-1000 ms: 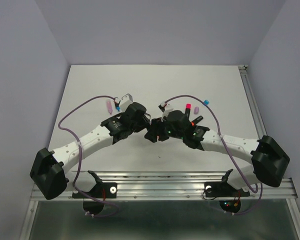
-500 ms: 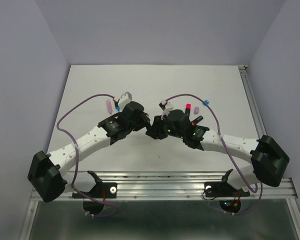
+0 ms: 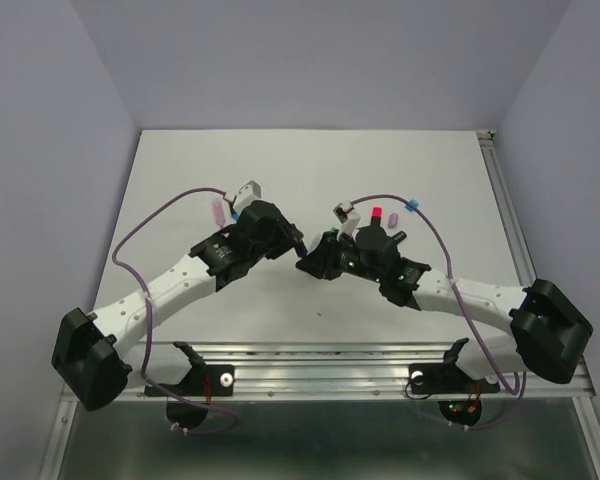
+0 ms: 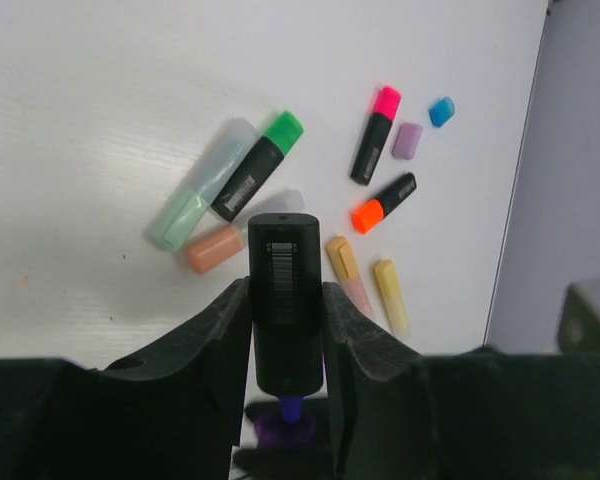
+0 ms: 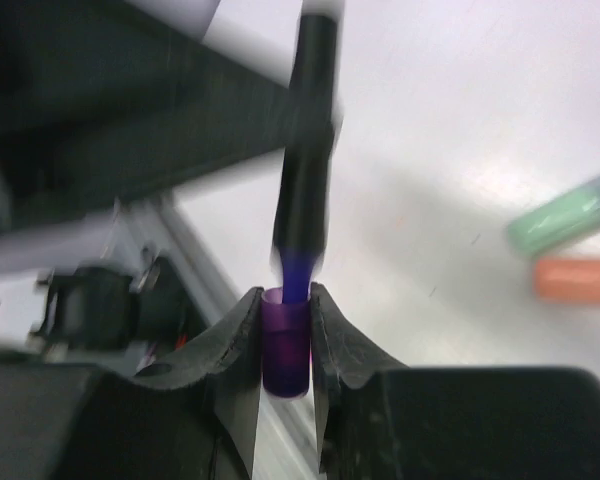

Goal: Open the pen caps

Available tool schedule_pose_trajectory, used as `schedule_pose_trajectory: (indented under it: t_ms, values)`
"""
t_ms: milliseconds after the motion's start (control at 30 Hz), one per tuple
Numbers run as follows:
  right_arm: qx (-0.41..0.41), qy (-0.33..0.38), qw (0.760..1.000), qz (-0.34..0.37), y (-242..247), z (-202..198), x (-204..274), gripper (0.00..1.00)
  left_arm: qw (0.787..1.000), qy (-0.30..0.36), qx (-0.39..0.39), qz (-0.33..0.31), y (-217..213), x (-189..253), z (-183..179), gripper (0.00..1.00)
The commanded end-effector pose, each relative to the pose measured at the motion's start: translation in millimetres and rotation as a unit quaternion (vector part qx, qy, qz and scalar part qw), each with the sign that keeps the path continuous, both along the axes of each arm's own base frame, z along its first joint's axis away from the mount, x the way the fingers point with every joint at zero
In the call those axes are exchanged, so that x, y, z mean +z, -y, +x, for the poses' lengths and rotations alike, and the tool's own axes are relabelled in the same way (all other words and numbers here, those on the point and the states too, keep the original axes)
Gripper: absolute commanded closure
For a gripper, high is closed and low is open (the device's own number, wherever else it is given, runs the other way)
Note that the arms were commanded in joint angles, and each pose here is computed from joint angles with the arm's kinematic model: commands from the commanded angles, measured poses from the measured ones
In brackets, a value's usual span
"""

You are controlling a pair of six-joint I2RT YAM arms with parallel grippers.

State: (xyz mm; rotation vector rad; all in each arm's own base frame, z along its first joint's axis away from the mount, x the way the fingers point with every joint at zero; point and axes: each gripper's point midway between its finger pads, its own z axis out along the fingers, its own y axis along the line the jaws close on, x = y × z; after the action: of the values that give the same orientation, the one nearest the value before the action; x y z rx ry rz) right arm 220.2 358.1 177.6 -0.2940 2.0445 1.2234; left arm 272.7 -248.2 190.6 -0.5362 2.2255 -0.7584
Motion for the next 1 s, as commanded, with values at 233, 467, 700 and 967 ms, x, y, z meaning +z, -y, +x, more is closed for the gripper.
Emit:
schedule_pose_trajectory:
  t_ms: [233,467,700,967]
  values:
    - [0.193,-0.041,0.977,0.085,-2.8,-132.7,16.5,0.99,0.981,0.11,0.163,-0.006,-64.9,47.3,130.3,1.0]
    - [-0.034,-0.042,0.997,-0.053,43.8,-62.1,-16.5,0.99,0.977,0.079,0.156,0.123,-118.6,20.5,122.7,1.0]
    - [-0.226,-0.034,0.966,-0.121,141.9,28.7,-30.7,0.99,0.956,-0.034,0.205,0.208,-214.2,-55.3,99.2,1.0]
    - [-0.392,-0.086,0.896,-0.19,256.9,111.6,-53.3,0.99,0.939,-0.118,0.241,0.213,-284.7,-102.1,96.6,1.0]
